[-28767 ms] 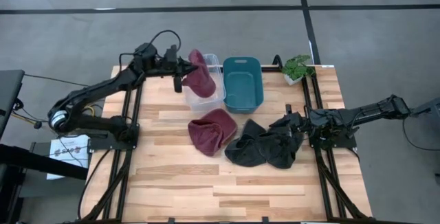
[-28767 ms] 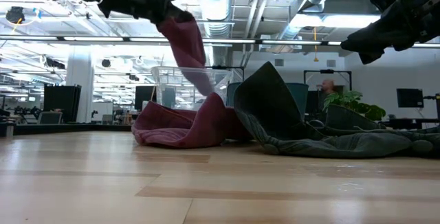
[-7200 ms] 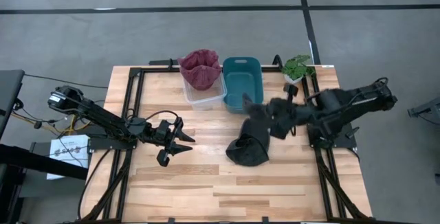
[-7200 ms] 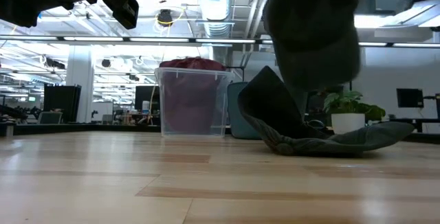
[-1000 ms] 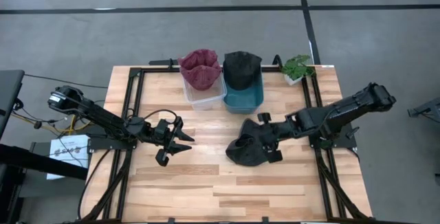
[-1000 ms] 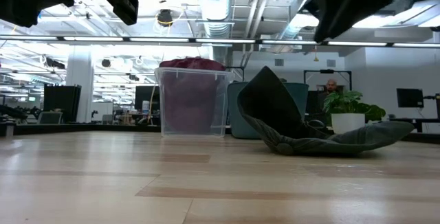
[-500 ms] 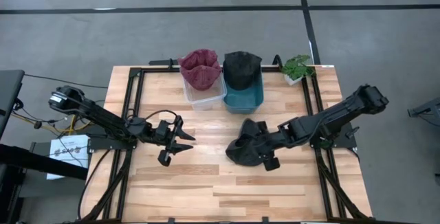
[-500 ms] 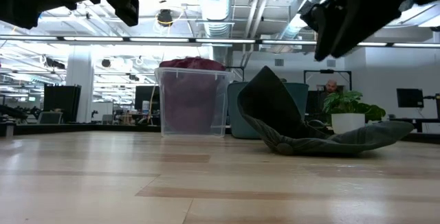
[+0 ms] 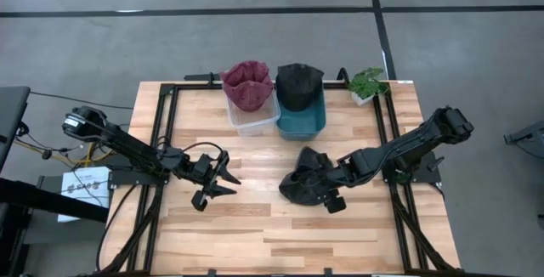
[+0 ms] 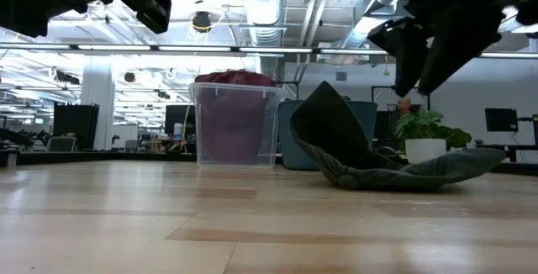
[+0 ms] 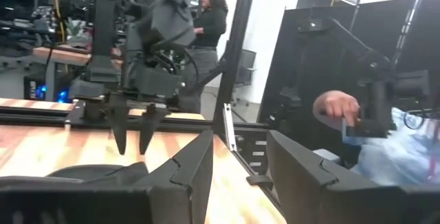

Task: Pick & Place hat
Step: Put the black cap into the blue bin

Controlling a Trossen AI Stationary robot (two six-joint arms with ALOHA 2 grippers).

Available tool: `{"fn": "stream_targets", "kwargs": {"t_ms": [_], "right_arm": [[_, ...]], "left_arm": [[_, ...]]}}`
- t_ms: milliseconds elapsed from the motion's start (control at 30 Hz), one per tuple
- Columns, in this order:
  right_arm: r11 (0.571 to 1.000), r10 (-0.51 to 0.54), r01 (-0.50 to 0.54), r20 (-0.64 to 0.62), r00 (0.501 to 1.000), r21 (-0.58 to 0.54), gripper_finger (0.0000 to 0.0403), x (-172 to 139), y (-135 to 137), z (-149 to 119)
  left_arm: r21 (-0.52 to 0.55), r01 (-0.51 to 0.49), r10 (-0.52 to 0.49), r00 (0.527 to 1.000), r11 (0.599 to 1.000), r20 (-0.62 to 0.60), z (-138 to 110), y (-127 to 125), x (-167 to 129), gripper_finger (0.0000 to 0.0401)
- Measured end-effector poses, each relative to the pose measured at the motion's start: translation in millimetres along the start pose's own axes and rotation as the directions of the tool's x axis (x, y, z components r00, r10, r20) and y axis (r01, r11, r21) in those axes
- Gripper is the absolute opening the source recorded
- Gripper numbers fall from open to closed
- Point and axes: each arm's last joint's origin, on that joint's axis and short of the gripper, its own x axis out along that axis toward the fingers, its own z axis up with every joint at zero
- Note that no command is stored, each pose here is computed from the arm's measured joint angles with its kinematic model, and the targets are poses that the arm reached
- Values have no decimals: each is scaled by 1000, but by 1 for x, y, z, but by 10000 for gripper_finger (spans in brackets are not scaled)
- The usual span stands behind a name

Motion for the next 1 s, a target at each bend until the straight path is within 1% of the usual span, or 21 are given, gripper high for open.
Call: {"fn": "stream_targets", "kwargs": {"t_ms": [167,267,367,500,633,733,800,867,1000], "right_arm": [[998,62,-62,-6,998,1,134,-5,1,-2],[993,113,-113,-7,994,35,134,-6,3,-3],[990,124,-122,-23,992,71,134,-3,8,-3],[990,134,-132,-52,990,45,134,-4,16,-6],[989,142,-139,-77,987,50,134,-7,24,-9],[990,139,-137,-88,986,30,134,-9,31,-10],[995,97,-97,-84,992,4,134,-9,36,-11],[999,26,-29,-78,997,-27,134,-10,41,-12],[994,-93,87,-84,992,-72,134,-13,50,-16]], "left_arm": [[1,-1,1,1000,1000,1,0,0,0,135],[3,-1,1,1000,1000,0,0,0,0,135],[3,-1,1,1000,1000,0,0,0,0,135],[3,-1,1,1000,1000,0,0,0,0,135],[3,0,0,1000,1000,1,0,0,0,135],[3,-1,1,1000,1000,1,0,0,0,135],[3,-1,1,1000,1000,1,0,0,0,135],[3,-1,1,1000,1000,1,0,0,0,135],[3,-1,1,1000,1000,1,0,0,0,135]]}}
